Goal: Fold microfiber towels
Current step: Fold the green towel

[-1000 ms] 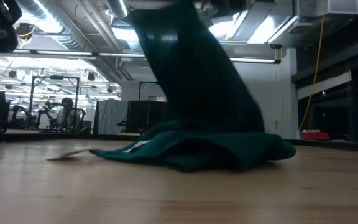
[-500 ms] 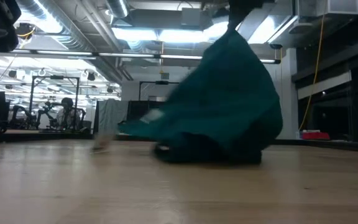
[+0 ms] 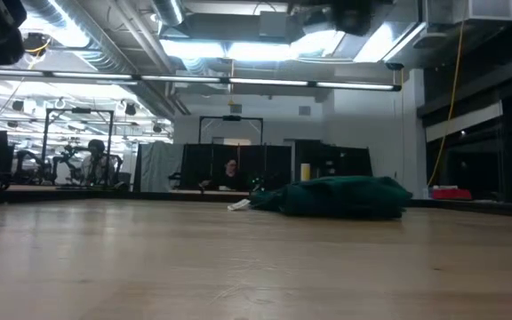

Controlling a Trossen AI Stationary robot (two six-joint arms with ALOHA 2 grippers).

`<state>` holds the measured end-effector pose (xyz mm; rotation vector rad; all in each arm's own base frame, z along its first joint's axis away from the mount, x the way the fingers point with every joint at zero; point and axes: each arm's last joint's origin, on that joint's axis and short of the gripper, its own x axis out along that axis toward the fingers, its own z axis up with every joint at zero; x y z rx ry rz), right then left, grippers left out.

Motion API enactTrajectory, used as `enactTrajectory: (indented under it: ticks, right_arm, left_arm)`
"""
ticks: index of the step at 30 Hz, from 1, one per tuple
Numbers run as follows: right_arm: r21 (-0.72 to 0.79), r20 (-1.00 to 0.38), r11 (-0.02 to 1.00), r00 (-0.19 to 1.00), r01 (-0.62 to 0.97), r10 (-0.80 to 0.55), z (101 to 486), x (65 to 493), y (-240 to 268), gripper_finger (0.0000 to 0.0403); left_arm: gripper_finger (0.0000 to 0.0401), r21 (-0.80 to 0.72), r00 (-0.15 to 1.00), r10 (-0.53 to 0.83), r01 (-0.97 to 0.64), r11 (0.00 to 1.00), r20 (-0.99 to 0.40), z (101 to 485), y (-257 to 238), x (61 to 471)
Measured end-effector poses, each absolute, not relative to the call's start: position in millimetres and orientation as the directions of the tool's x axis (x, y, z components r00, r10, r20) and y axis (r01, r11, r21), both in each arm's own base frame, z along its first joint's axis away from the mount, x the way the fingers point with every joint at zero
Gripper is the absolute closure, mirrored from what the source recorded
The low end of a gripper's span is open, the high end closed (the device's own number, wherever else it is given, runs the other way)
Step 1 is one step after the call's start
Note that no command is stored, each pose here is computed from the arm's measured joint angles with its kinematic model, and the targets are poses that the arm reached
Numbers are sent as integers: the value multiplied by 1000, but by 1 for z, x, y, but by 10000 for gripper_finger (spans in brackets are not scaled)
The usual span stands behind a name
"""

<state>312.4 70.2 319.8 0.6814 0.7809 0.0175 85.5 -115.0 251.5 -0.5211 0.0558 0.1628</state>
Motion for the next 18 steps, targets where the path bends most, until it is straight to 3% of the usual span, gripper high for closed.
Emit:
enactTrajectory:
  ticks: [3, 6, 12, 18]
  right_arm:
    - [545, -670, 761, 728, 352, 143, 287, 302, 96, 203]
    - [460, -758, 732, 652, 502, 29, 260, 291, 93, 225]
    - [370, -784, 779, 620, 507, -31, 241, 298, 87, 253]
    - [261, -835, 854, 550, 450, -34, 221, 309, 72, 247]
  left_arm:
    - [387, -486, 979, 164, -201, 850, -118, 248, -114, 96]
    - [392, -495, 976, 146, -207, 844, -159, 245, -108, 111]
    - [391, -484, 984, 112, -167, 859, -140, 254, -92, 133]
    - [395, -492, 992, 74, -117, 863, -105, 262, -83, 133]
